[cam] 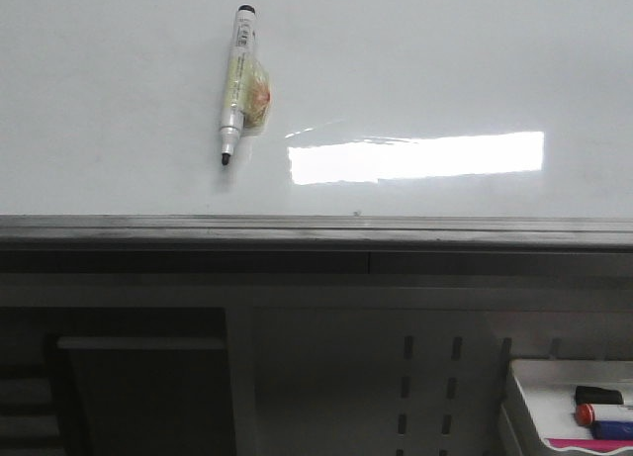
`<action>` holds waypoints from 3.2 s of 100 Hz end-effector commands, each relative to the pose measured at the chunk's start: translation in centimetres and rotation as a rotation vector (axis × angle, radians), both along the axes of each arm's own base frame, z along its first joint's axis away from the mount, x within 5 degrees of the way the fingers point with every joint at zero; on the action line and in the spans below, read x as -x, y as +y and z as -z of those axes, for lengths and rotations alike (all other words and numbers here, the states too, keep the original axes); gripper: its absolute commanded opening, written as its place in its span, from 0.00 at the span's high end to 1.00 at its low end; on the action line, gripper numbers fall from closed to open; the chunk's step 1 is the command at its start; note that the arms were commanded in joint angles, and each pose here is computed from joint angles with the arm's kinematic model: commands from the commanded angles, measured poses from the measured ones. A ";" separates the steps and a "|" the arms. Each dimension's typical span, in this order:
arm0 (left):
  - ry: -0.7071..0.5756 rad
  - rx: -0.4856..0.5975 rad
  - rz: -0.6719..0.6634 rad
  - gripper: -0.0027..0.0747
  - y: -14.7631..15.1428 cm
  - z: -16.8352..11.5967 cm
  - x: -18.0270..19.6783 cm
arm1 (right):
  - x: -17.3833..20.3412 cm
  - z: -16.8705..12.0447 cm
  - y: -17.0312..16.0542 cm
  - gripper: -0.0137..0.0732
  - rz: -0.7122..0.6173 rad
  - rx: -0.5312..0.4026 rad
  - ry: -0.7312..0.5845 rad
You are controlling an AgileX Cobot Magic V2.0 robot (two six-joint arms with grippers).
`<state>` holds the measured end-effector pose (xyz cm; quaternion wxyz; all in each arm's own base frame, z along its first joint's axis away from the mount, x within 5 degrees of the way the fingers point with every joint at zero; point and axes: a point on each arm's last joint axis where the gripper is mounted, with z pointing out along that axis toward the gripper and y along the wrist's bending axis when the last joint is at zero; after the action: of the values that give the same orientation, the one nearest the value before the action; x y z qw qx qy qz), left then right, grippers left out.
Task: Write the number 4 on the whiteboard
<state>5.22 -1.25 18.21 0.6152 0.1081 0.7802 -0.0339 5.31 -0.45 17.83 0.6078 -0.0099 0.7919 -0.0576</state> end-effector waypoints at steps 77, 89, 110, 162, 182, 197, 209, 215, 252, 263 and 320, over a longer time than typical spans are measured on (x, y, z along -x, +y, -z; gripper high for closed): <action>-0.039 0.016 -0.011 0.99 0.1 0.5 -0.1 | 0.0 0.4 -0.1 0.90 0.006 0.026 -0.019; -0.041 0.016 -0.011 0.99 0.1 0.5 -0.1 | 0.0 0.4 -0.1 0.90 0.006 0.026 -0.019; -0.057 0.155 -0.013 0.99 -0.2 0.1 -0.1 | -0.3 -1.5 -0.1 0.90 0.001 0.077 -0.219; -0.060 0.946 -0.058 0.99 -0.4 -1.8 -0.1 | 0.0 -3.9 -0.3 0.90 0.059 -0.521 -0.490; -0.114 0.724 -0.019 0.99 -0.5 -4.3 -0.1 | 0.7 -7.6 0.9 0.90 -0.089 -0.469 -0.386; -0.056 0.483 0.004 0.99 -0.9 -7.2 -1.2 | 0.5 -10.5 1.7 0.90 -0.242 -0.283 -0.307; 0.066 0.375 0.027 0.90 -1.5 -9.0 -3.3 | -0.6 -11.9 2.5 0.89 -0.347 -0.223 -0.222; 0.144 0.317 0.061 0.74 -2.0 -9.5 -4.6 | -1.2 -12.4 3.0 0.85 -0.388 -0.224 -0.190; 0.349 0.224 0.292 0.47 -7.5 -12.0 -12.5 | -4.8 -14.0 4.3 0.35 -0.421 -0.225 -0.141; 0.342 0.207 0.324 0.47 -9.9 -11.8 -14.5 | -5.2 -13.9 4.4 0.35 -0.414 -0.224 -0.137; 0.392 0.224 0.293 0.47 -16.6 -8.6 -20.9 | -5.2 -13.9 4.4 0.35 -0.413 -0.225 -0.139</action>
<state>25.29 -17.56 25.24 0.4104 0.1628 0.8686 -0.2249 10.24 4.10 29.94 0.6170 -0.1078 0.7627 0.1612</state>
